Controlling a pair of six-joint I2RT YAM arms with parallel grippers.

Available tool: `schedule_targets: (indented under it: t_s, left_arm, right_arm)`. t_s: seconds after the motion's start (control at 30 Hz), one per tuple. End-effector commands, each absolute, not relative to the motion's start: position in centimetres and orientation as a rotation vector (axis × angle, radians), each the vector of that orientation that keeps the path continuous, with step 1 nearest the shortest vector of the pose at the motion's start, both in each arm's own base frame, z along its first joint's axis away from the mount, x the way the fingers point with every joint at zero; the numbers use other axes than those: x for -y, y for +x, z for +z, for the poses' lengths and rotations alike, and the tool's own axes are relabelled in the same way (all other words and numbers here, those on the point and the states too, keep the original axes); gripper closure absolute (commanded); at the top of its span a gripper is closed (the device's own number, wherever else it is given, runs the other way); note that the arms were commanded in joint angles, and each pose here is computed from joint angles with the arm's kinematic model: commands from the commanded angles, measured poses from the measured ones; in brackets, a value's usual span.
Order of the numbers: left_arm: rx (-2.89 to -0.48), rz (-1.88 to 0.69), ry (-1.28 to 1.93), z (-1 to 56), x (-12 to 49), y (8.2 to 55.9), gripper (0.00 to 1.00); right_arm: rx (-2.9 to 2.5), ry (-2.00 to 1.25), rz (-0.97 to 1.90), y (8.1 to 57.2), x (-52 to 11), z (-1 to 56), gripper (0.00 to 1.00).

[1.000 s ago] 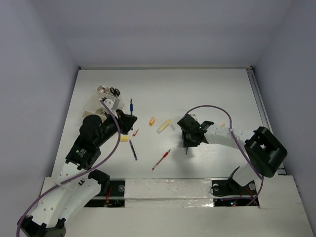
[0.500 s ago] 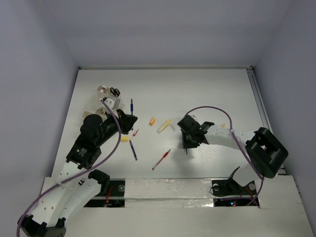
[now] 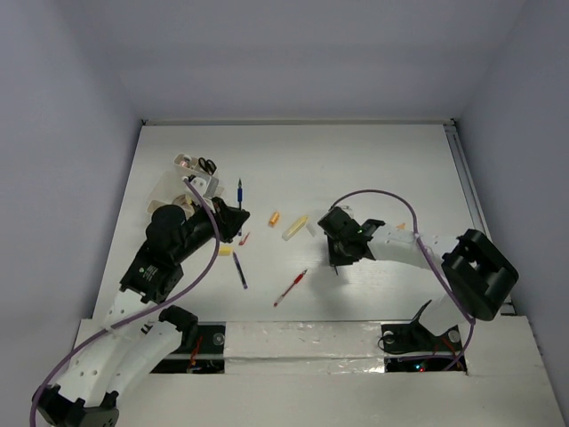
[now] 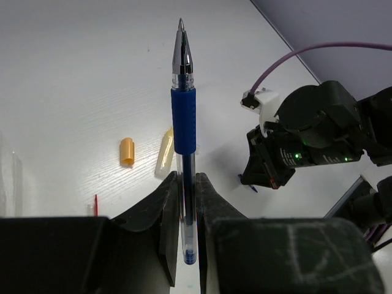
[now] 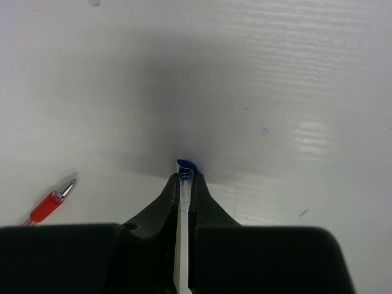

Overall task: Sort the stationery into containers
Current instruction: Close the pen cap on the pen.

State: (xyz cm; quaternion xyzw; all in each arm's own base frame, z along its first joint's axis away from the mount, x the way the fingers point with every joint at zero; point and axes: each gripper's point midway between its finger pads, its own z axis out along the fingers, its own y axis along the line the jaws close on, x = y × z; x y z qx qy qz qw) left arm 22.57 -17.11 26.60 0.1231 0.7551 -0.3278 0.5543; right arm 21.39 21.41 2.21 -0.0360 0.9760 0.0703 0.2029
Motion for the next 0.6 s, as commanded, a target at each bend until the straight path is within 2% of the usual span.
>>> schedule_targets:
  t_s: [0.0,0.07,0.3,0.43,0.57]
  left_arm:
    - [-1.741,-0.831,0.357,27.3,18.2,22.3,1.00]
    - [-1.733,-0.882,0.401,27.4,19.0,21.8,1.00]
    - [-1.698,-1.003,0.467,28.1,20.5,20.6,1.00]
    - [-1.670,-1.063,0.495,28.5,21.3,20.2,1.00]
    - [-1.676,-1.066,0.479,28.3,21.2,20.3,1.00]
  right_arm:
    - [-2.522,-0.124,0.266,24.6,-23.0,6.8,1.00]
    - [-2.406,-0.156,0.396,25.8,-24.8,10.5,1.00]
    - [-1.777,-0.200,0.983,28.2,-32.1,29.3,1.00]
    - [-1.536,-0.145,1.151,29.1,-33.9,35.3,1.00]
    - [-1.389,-0.072,1.278,29.7,-35.3,38.2,1.00]
